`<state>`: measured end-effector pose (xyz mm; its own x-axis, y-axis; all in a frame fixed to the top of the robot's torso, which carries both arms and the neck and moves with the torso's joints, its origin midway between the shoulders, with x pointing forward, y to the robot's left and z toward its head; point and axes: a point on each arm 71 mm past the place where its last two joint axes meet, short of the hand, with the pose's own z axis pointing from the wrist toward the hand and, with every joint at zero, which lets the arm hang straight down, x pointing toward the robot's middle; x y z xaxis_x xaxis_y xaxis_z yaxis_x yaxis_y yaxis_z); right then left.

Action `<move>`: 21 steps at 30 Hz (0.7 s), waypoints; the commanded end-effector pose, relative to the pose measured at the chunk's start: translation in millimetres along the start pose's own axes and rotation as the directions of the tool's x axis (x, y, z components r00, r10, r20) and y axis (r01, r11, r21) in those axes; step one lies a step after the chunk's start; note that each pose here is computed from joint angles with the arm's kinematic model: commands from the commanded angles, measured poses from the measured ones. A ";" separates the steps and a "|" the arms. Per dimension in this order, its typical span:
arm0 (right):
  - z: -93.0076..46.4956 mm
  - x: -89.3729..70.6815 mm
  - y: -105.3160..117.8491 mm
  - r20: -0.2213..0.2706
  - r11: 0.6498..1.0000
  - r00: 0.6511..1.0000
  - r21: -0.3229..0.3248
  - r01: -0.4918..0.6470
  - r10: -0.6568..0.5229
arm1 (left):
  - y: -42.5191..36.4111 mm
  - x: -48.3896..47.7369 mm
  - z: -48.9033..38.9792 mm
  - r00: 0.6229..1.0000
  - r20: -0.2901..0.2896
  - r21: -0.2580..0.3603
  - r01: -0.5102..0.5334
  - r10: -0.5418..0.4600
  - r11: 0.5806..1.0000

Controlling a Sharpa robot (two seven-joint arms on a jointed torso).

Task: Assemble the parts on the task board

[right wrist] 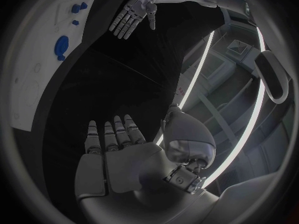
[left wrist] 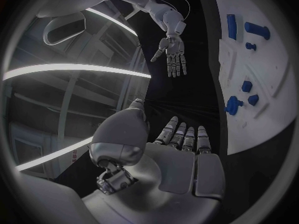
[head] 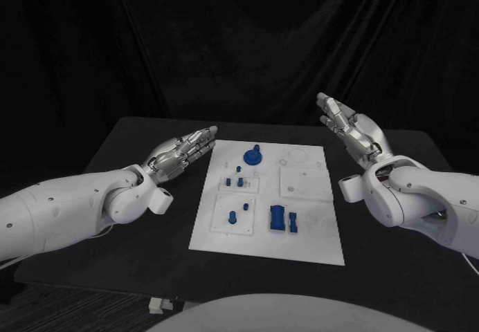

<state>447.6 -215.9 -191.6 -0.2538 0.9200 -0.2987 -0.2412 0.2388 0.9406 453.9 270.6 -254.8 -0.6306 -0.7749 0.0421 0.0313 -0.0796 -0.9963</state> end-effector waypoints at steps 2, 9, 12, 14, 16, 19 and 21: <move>4.2 4.5 -9.4 0.104 0.994 0.991 0.063 -0.090 0.083 | -1.6 4.9 9.2 0.995 0.096 0.008 -0.025 0.024 1.000; 13.1 21.1 -22.8 0.243 0.960 0.947 0.133 -0.248 0.211 | -7.5 19.2 28.1 0.965 0.256 0.008 -0.053 0.049 0.999; 14.5 25.1 -26.2 0.275 0.947 0.932 0.149 -0.285 0.237 | -10.2 25.3 34.8 0.945 0.322 0.002 -0.059 0.055 0.998; 15.0 26.8 -27.7 0.289 0.941 0.925 0.155 -0.300 0.247 | -12.0 29.5 39.0 0.929 0.366 -0.004 -0.060 0.058 0.998; 15.2 27.6 -28.4 0.295 0.938 0.922 0.159 -0.307 0.252 | -13.9 33.7 42.8 0.911 0.409 -0.011 -0.061 0.060 0.998; 15.3 27.7 -28.5 0.296 0.938 0.921 0.159 -0.308 0.252 | -16.7 40.1 47.8 0.880 0.471 -0.025 -0.058 0.062 0.998; 15.3 27.7 -28.5 0.296 0.938 0.921 0.159 -0.308 0.252 | -18.5 44.2 50.6 0.859 0.508 -0.034 -0.054 0.064 0.998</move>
<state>461.7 -189.2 -222.9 -0.0615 0.9981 0.0012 -0.0139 -0.0020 0.9999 463.4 199.0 -226.8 -0.3205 -0.9463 0.0432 0.0832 -0.0735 -0.9938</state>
